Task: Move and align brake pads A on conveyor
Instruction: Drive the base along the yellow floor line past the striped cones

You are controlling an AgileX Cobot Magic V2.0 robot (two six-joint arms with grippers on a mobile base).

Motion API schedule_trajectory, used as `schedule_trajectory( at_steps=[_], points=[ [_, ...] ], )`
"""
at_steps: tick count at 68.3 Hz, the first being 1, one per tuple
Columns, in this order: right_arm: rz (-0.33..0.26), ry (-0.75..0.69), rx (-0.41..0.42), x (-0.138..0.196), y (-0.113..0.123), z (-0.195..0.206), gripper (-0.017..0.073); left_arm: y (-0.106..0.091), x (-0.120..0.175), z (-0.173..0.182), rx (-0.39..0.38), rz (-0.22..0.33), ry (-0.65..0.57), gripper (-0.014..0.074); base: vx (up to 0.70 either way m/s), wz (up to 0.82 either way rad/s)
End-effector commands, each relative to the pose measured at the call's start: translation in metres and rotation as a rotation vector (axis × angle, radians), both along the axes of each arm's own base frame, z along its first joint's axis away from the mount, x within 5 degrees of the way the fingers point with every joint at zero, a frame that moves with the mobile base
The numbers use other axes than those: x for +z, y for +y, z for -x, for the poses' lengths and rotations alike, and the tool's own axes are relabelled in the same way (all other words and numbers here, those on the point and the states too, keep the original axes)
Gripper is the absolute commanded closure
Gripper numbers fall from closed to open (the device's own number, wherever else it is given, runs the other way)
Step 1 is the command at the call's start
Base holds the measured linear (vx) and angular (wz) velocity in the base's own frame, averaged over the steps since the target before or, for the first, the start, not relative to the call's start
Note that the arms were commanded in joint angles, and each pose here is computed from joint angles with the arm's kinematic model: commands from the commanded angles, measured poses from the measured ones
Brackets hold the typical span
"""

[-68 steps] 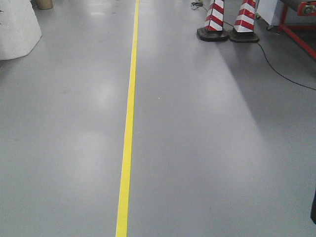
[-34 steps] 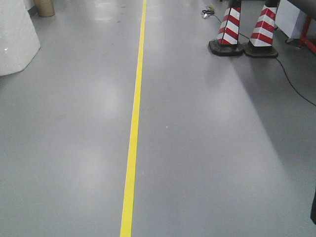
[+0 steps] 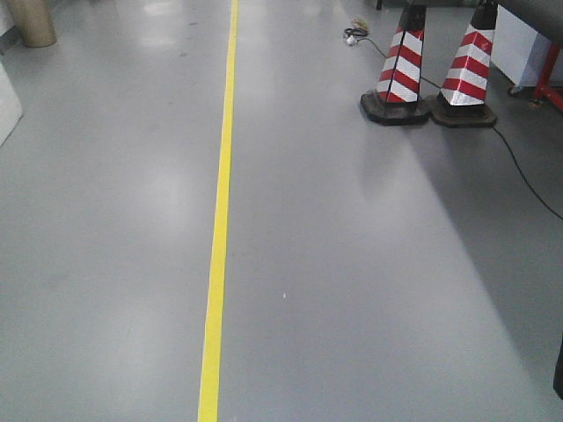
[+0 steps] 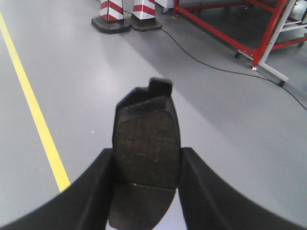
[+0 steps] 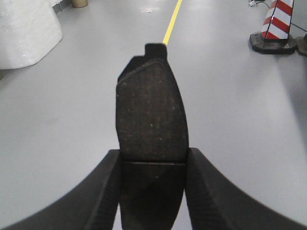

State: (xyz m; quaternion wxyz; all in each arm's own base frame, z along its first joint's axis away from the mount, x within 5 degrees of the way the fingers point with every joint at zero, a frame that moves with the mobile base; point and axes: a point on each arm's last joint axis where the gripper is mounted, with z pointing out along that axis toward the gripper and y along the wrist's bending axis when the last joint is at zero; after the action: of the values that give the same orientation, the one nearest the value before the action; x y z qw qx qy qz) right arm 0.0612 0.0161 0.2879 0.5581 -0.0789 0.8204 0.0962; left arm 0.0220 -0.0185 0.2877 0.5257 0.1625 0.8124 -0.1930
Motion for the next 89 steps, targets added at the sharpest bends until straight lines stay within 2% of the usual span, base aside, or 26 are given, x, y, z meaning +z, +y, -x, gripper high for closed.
schedule_trajectory(
  at_steps=[1, 89],
  points=[
    [-0.015, -0.119, 0.002, 0.0182, 0.0004, -0.0024, 0.0564, -0.0013, 0.0157, -0.0023, 0.003, 0.065, -0.081, 0.06, 0.81, -0.1],
    [-0.015, -0.119, 0.005, 0.0182, 0.0006, -0.0023, 0.0564, -0.0013, 0.0157, -0.0023, 0.003, 0.065, -0.081, 0.06, 0.84, 0.0]
  ],
)
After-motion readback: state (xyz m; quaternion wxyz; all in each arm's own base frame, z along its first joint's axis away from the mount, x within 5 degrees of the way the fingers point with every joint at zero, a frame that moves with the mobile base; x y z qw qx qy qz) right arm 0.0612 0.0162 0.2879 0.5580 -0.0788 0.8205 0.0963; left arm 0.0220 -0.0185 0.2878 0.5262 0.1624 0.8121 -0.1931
